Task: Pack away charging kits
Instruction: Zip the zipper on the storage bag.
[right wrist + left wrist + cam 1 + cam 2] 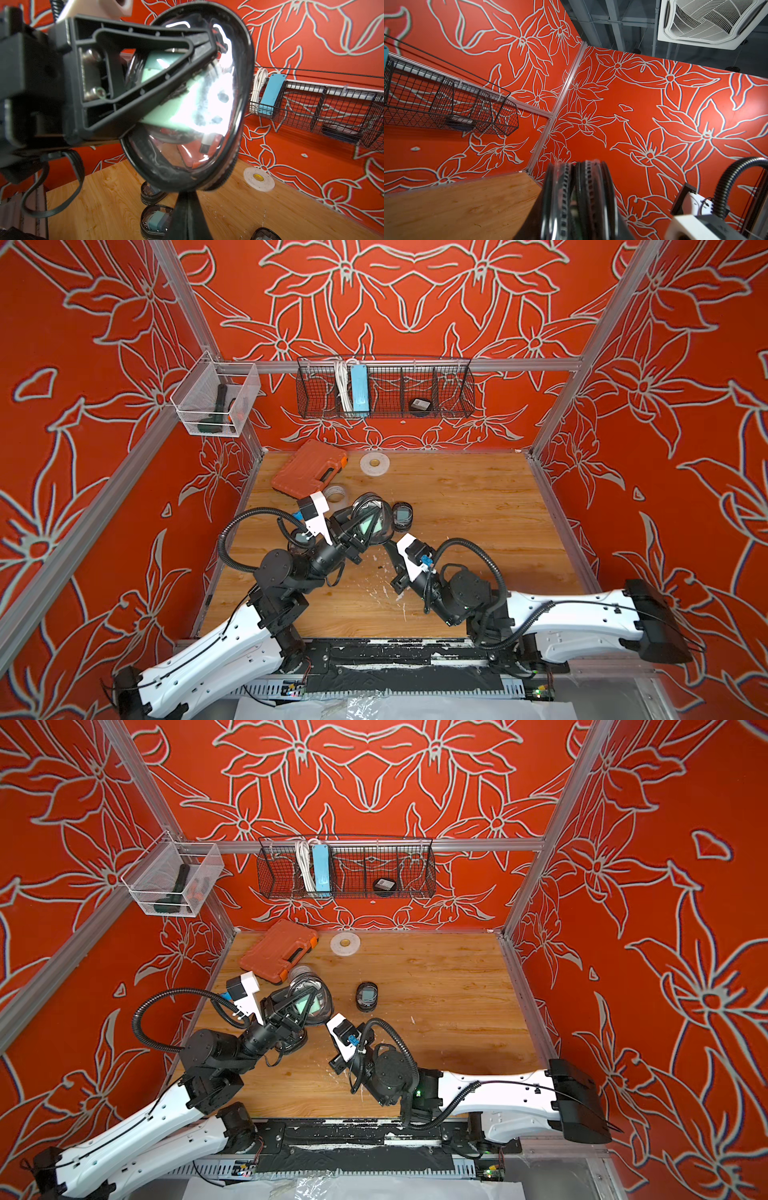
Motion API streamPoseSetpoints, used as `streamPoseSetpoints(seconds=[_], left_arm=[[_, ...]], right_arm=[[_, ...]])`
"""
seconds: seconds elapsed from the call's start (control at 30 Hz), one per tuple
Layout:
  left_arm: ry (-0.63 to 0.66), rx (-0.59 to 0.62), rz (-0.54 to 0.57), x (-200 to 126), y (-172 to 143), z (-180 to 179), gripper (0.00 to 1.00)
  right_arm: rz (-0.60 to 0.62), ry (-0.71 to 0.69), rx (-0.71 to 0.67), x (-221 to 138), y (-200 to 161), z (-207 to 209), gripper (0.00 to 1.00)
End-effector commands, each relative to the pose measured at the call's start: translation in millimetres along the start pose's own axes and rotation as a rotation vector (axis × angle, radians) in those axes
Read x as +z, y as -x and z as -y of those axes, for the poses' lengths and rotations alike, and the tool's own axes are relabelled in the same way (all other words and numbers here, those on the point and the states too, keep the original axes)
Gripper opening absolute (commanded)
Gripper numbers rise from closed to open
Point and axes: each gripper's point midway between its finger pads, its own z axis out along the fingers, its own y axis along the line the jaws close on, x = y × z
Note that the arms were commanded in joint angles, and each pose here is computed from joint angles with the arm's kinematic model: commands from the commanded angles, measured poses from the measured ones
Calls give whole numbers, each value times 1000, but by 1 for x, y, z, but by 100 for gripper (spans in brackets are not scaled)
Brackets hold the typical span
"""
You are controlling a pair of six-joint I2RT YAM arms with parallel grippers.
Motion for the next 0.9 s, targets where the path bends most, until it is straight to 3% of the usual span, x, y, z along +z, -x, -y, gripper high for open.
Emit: streamPoseSetpoints(seconds=[0.0,0.27,0.47,0.87], left_arm=[[-3,-20,8,-6,9,5,0],[36,-59,-151,-14,-25,-4,0],[-62,-110,-255,-20,-48,11,0],[-53,-196,-536,-24,-108,7,0]], right_arm=[[14,-78,-25,-7,7,29,0],[-14,2,-139,-22,-3,50,0],[-21,103,-182,-36,-3,52,0],[6,43,-240,-36,35,78,0]])
